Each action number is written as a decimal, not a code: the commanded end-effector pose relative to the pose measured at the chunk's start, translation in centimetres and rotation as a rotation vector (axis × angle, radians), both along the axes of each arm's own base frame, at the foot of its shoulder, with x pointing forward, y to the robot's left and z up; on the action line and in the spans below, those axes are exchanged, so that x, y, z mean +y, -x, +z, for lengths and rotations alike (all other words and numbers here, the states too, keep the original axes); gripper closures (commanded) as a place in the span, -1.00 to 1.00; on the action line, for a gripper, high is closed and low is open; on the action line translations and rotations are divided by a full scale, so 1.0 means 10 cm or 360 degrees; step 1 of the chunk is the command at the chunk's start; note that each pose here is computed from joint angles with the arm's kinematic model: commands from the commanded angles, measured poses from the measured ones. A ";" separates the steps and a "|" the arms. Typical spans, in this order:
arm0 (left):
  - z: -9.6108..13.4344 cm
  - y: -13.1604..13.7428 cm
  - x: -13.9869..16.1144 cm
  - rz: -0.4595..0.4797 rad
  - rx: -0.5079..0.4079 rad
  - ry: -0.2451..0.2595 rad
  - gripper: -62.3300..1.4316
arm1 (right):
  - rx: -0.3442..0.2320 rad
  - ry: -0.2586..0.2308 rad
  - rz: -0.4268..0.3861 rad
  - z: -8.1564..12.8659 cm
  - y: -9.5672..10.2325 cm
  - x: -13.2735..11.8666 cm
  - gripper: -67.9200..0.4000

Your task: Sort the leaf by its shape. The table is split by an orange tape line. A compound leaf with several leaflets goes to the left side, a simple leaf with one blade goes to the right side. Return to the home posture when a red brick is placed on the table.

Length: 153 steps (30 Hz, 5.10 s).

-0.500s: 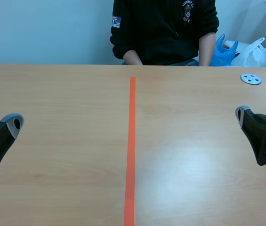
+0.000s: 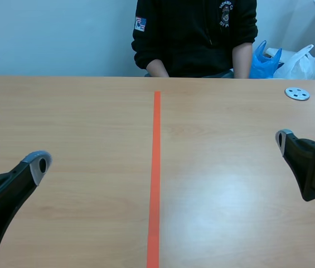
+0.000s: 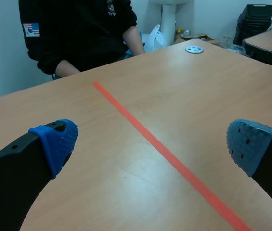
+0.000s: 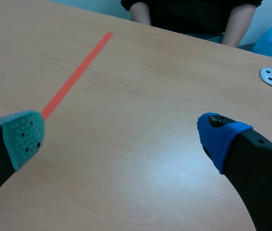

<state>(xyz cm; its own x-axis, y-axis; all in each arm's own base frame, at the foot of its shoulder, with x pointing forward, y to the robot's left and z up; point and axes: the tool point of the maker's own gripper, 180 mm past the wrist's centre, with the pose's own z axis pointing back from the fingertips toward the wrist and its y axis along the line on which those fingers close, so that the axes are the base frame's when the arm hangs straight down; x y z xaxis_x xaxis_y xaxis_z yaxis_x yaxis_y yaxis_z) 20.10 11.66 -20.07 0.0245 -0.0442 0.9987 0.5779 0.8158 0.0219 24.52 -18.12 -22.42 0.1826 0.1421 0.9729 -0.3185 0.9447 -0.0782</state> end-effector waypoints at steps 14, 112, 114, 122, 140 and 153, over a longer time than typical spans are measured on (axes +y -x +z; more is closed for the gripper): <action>0.07 -0.04 0.04 0.0058 0.0007 0.0063 -1.00 | -0.0067 -0.0010 0.0004 0.13 -0.03 0.02 -1.00; -0.10 -0.12 0.12 0.0199 0.0226 -0.0084 -1.00 | 0.0135 0.0022 0.0491 -0.91 -0.44 0.81 -1.00; -0.10 -0.12 0.12 0.0199 0.0227 -0.0084 -1.00 | 0.0149 0.0014 0.0528 -1.00 -0.49 0.94 -1.00; -0.10 -0.12 0.12 0.0199 0.0227 -0.0084 -1.00 | 0.0140 -0.0028 0.0721 -1.21 -0.58 1.56 -1.00; -0.09 -0.12 0.12 0.0199 0.0217 -0.0078 -1.00 | 0.0144 0.0049 0.0837 -1.46 -0.64 2.28 -0.39; -0.06 -0.13 0.12 0.0199 0.0197 -0.0069 -1.00 | 0.0111 0.0068 0.0780 -1.46 -0.67 2.20 0.79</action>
